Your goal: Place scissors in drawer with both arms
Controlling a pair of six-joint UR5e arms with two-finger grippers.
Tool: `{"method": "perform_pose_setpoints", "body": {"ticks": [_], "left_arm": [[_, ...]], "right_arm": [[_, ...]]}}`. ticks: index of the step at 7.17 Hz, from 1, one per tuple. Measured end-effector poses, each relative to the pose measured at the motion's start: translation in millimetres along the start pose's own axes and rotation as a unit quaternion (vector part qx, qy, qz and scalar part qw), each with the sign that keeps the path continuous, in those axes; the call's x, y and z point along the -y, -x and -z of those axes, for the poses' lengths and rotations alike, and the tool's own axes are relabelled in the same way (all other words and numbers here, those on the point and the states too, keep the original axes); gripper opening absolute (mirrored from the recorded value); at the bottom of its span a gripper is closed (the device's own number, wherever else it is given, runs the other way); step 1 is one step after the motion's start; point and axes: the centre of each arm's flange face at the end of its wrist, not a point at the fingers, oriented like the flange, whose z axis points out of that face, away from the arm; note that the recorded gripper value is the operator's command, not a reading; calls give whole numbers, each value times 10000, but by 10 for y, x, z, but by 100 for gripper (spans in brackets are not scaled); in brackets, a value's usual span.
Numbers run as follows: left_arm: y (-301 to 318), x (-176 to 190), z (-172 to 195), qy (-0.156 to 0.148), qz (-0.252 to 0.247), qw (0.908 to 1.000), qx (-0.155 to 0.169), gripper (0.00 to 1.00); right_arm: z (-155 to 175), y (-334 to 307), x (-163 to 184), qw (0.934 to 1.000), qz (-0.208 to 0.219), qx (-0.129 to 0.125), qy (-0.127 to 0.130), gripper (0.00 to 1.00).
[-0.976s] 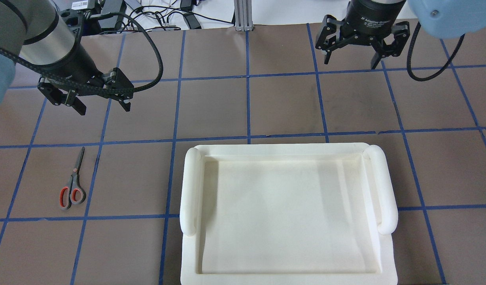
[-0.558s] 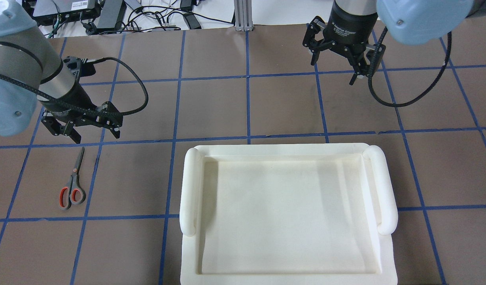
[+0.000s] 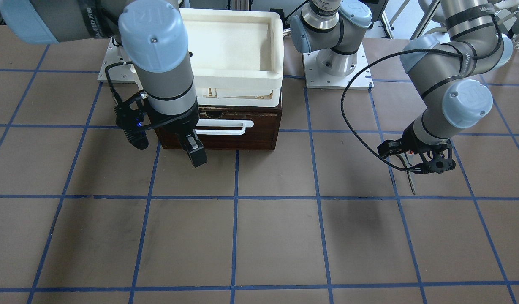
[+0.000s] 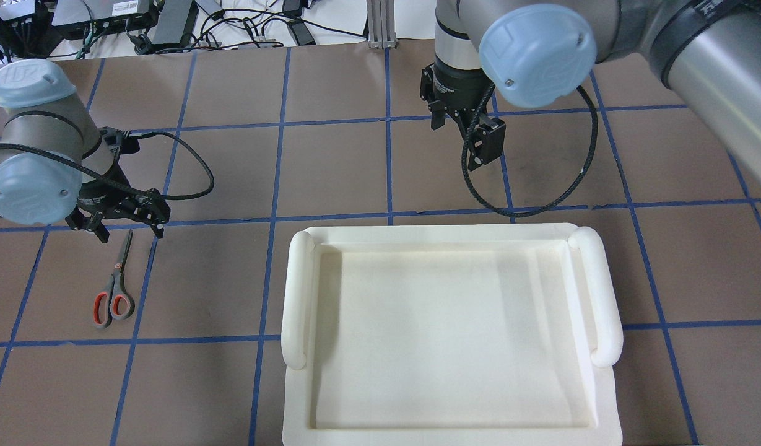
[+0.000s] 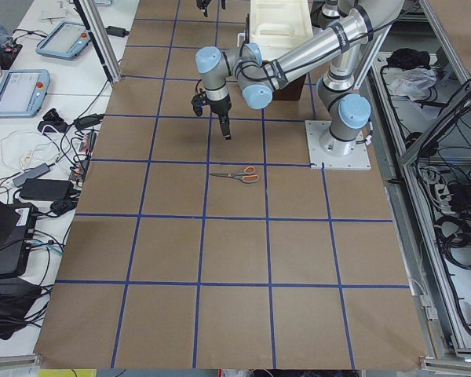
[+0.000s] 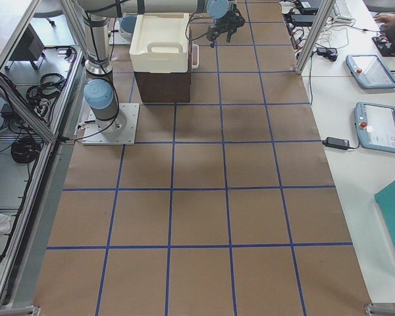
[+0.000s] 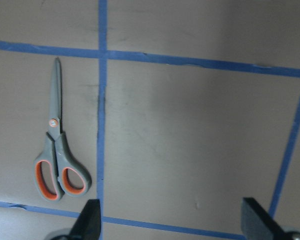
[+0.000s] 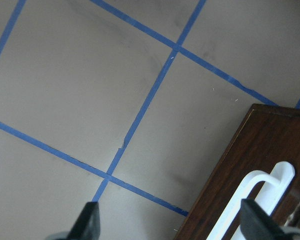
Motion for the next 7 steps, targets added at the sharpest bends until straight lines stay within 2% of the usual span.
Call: {"method": "perform_pose_setpoints", "body": {"ticks": [1,3,5,7], "left_arm": [[200,79,-151,37,-108,9998,-165,94],[423,232,-443,54,-366,9990,-261,93],[754,337,-693,-31,-595,9977,-317,91],[944,345,-935,3,-618,9966,-546,90]], "right_arm": [[-190,64,-140,9992,-365,-179,30,100],[-477,128,-227,9949,-895,-461,56,100],[-668,178,-245,9906,-1206,-640,123,100],[-841,239,-269,9863,-1424,-794,232,100]]}}
